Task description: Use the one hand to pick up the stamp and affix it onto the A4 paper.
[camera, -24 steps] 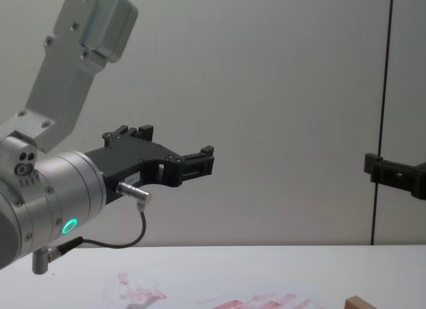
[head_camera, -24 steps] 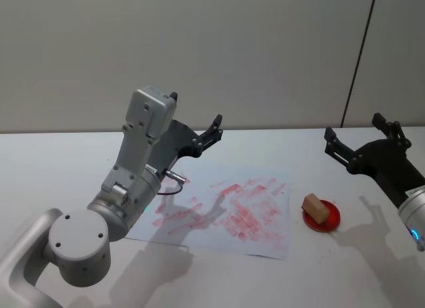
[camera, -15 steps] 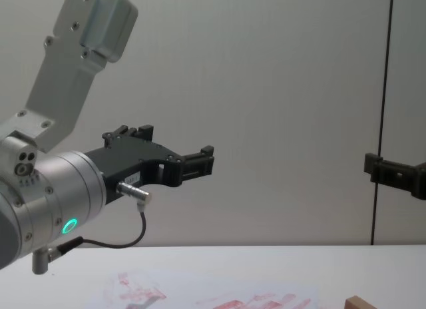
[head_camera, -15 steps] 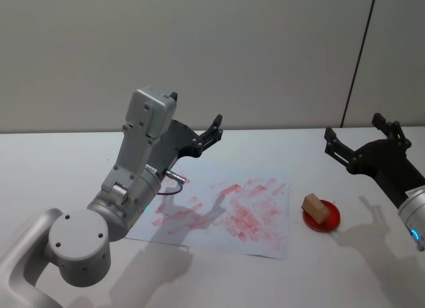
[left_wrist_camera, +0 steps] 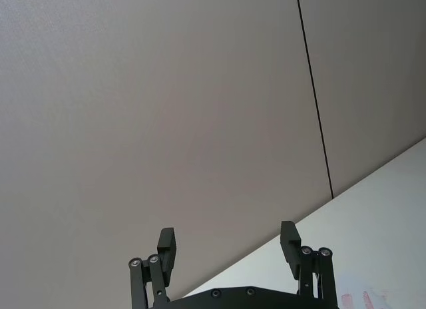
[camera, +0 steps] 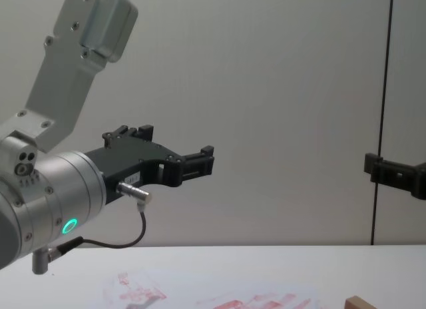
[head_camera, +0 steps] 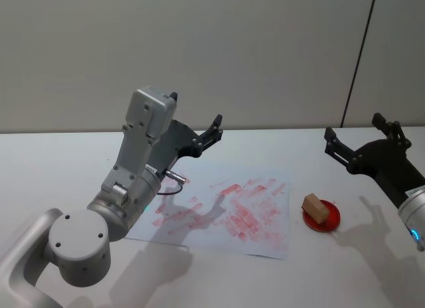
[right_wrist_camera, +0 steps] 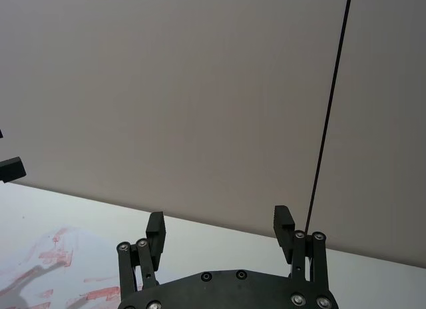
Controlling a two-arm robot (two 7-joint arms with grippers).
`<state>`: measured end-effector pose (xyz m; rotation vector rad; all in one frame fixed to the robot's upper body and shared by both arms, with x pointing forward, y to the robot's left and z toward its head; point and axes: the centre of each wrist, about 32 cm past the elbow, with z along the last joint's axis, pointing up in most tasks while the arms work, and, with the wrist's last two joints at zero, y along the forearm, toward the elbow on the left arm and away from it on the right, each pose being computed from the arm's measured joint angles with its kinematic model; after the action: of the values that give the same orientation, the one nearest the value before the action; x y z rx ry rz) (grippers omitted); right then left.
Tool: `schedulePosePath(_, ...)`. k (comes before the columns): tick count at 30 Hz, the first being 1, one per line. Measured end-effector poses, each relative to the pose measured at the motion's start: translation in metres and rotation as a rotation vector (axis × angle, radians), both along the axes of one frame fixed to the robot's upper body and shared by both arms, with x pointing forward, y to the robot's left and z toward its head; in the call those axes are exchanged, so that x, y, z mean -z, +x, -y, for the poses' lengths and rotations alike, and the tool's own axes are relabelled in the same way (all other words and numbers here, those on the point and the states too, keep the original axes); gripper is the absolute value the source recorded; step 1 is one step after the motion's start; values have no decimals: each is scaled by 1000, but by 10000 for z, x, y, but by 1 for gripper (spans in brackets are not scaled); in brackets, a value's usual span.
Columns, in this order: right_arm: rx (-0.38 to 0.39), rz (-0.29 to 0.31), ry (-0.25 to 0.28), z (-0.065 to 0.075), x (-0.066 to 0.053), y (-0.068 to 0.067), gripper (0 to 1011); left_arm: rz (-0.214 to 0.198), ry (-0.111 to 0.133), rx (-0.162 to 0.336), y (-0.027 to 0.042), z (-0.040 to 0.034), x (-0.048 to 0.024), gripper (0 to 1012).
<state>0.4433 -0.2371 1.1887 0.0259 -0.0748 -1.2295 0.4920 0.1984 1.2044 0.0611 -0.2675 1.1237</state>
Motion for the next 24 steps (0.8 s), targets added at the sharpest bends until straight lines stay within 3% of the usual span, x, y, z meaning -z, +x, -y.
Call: schedulePosePath(24,-3,-21,1,24,-1,-25,1001,0,0,0,0,0,0,1001)
